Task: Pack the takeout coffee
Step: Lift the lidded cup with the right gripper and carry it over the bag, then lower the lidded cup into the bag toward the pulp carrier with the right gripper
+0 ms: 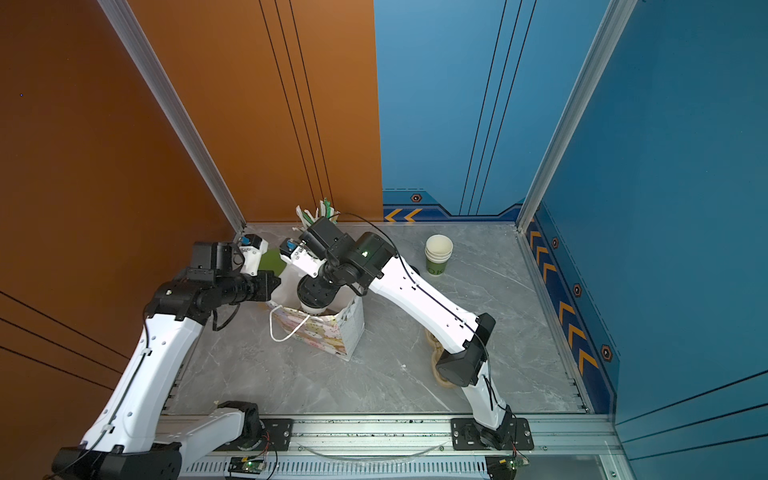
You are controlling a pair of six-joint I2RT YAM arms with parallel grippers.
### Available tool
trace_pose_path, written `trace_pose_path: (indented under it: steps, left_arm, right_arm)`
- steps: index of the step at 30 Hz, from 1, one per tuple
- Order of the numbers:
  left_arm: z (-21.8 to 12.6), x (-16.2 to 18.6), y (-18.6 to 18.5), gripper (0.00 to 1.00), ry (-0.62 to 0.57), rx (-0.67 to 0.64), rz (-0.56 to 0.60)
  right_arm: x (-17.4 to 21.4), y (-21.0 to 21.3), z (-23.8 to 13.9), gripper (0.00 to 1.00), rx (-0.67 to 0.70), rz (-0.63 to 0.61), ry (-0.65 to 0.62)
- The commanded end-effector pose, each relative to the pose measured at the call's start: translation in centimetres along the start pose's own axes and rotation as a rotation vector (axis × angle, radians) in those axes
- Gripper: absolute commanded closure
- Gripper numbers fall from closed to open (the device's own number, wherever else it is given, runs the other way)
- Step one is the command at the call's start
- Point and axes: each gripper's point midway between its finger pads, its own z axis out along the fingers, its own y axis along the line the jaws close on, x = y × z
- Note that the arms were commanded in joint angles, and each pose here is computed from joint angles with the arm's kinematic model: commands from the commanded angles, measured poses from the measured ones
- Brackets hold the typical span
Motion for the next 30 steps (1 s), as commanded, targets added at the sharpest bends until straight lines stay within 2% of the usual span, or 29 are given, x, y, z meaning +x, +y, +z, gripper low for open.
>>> trace_pose_path:
  steps: [1, 11, 13, 30]
  left_arm:
    - [0.1, 0.3, -0.3, 1.0, 0.0, 0.011, -0.002]
    - [0.0, 0.3, -0.2, 1.0, -0.005, 0.004, 0.001]
    - [0.1, 0.3, -0.2, 1.0, -0.006, 0.004, 0.002]
    - [0.0, 0.3, -0.1, 1.0, -0.007, -0.001, 0.004]
  right_arm:
    - [1.8, 0.3, 1.4, 0.36, -0.023, 0.003, 0.076]
    - [3.9, -0.5, 3.3, 0.37, -0.034, 0.023, 0.148]
    - [5.0, -0.8, 4.9, 0.37, -0.041, 0.034, 0.191]
    - [7.6, -2.1, 6.5, 0.39, -0.054, 0.074, 0.267]
